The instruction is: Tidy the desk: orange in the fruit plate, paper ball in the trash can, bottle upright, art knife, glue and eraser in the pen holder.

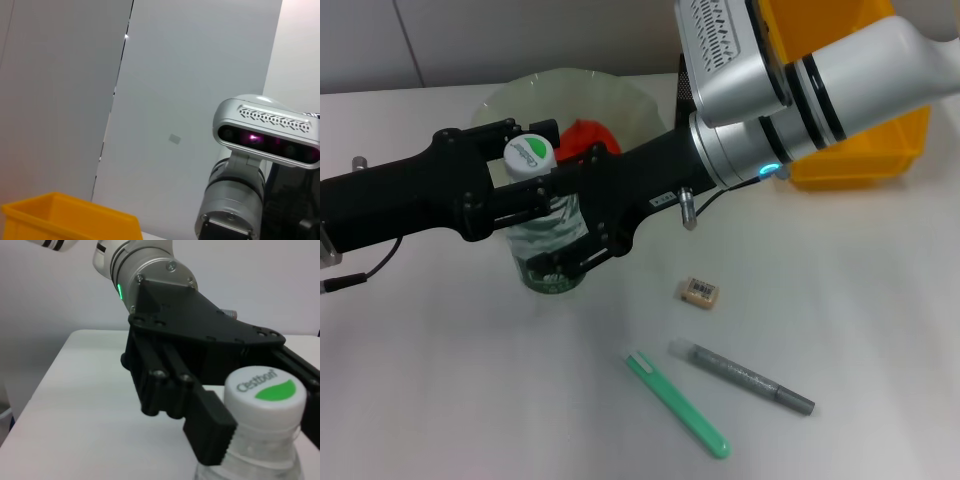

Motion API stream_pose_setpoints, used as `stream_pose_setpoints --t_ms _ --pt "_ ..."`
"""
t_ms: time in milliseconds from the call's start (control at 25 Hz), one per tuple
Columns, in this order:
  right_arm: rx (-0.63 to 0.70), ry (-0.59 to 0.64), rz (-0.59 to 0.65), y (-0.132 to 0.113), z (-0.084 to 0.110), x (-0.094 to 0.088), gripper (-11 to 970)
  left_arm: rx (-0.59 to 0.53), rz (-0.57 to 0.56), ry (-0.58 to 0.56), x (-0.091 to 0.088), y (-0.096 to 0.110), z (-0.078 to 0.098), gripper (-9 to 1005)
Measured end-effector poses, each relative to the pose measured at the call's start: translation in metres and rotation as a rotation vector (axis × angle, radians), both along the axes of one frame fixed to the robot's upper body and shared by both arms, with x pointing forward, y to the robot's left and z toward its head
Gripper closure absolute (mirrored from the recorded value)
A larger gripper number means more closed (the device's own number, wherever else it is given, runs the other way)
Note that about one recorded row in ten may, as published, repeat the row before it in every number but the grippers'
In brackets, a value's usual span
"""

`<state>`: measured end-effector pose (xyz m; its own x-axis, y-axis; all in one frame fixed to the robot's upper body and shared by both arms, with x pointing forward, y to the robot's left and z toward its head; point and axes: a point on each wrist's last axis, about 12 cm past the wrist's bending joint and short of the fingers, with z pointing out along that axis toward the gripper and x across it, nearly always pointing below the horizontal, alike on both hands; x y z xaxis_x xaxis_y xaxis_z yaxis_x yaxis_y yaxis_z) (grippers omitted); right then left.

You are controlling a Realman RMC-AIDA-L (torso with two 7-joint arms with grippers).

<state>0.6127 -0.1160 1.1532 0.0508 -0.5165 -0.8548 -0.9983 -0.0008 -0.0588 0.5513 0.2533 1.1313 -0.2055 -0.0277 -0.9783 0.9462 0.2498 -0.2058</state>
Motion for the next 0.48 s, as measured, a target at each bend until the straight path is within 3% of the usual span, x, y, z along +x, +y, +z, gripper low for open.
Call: stream_pose_setpoints --t_ms 120,480 --pt "0.007 0.001 -0.005 0.0 0.0 0.0 174 0.003 -0.002 0.003 0.0003 -0.0008 -0.0003 210" --pt "0.01 0.004 -0.009 -0.0009 -0.0008 -0.0003 174 -0.008 0.013 0.019 -0.0013 0.0013 -0.0034 473"
